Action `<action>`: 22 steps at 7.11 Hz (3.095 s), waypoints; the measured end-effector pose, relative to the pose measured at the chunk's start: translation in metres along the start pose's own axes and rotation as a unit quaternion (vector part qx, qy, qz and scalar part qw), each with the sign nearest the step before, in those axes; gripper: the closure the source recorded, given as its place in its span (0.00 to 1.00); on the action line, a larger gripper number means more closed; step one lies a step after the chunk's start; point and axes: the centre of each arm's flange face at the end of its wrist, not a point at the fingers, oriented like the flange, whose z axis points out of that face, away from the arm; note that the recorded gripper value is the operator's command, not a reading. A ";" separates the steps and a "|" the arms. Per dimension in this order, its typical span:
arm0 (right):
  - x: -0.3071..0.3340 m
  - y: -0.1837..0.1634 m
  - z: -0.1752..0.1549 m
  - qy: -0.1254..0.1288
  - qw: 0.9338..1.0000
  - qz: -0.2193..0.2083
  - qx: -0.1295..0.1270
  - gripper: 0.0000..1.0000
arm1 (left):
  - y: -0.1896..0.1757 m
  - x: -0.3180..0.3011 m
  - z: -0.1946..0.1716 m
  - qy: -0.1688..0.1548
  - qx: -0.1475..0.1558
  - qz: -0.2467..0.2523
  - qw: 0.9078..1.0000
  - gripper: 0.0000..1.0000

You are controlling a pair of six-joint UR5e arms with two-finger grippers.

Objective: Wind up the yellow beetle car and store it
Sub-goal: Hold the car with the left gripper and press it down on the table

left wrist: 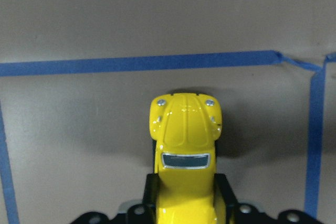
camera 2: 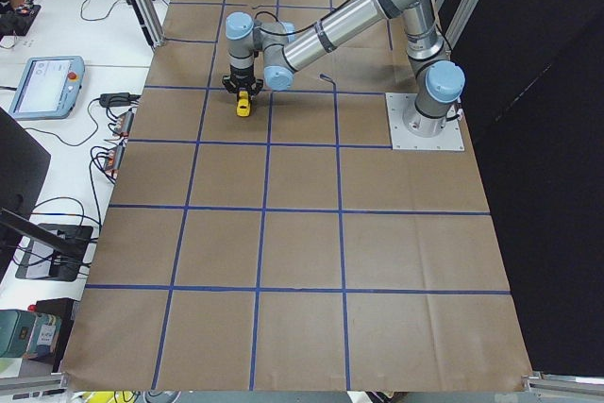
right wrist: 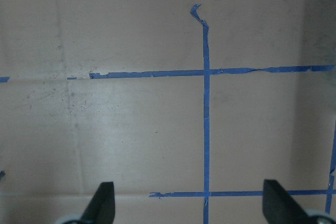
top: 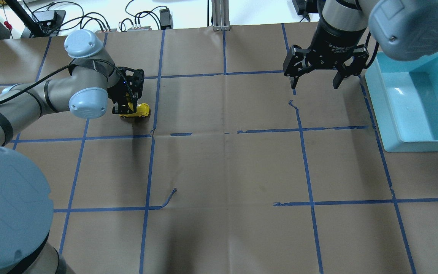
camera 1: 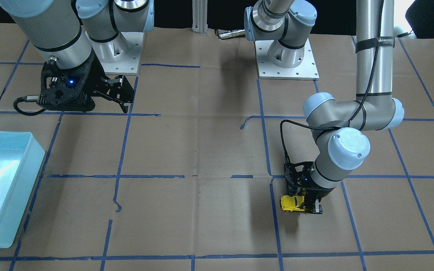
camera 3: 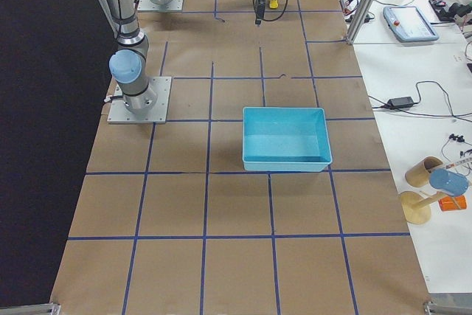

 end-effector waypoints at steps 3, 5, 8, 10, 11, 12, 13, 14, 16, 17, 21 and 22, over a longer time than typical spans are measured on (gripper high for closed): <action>0.001 -0.001 -0.001 0.002 1.000 0.000 0.002 0.00 | 0.004 -0.001 0.000 0.000 0.000 0.000 1.000 1.00; 0.001 -0.001 -0.001 0.000 1.000 0.000 0.004 0.00 | 0.006 -0.001 0.001 0.000 -0.001 0.002 1.000 1.00; 0.000 -0.002 -0.005 -0.001 1.000 0.000 0.008 0.00 | 0.008 -0.002 0.000 0.000 -0.002 0.002 1.000 1.00; -0.001 -0.001 -0.005 -0.002 1.000 0.001 0.009 0.00 | 0.009 -0.002 -0.001 -0.002 -0.003 0.002 1.000 1.00; -0.001 -0.001 -0.005 -0.002 1.000 0.001 0.009 0.00 | 0.009 -0.003 -0.002 -0.002 -0.003 0.002 1.000 1.00; -0.001 -0.001 -0.005 -0.002 1.000 0.002 0.008 0.00 | 0.009 -0.003 -0.001 -0.002 -0.003 0.002 1.000 1.00; -0.001 0.000 -0.005 -0.002 1.000 0.002 0.008 0.00 | 0.010 -0.003 -0.002 -0.002 -0.003 0.003 1.000 1.00; -0.001 0.000 -0.004 -0.002 1.000 0.002 0.008 0.00 | 0.010 -0.003 -0.001 -0.002 -0.003 0.003 1.000 1.00; -0.001 -0.001 -0.003 -0.002 1.000 0.002 0.007 0.00 | 0.010 -0.003 -0.001 -0.001 -0.003 0.003 1.000 1.00; -0.001 -0.001 -0.003 -0.002 1.000 0.002 0.007 0.00 | 0.011 -0.002 0.001 0.001 -0.005 0.003 1.000 1.00; -0.001 -0.001 -0.003 -0.002 1.000 0.003 0.008 0.00 | 0.017 -0.003 0.006 0.009 -0.036 0.008 0.999 1.00; -0.001 -0.001 -0.003 -0.003 1.000 0.003 0.007 0.00 | 0.018 -0.003 0.006 0.009 -0.037 0.010 0.999 1.00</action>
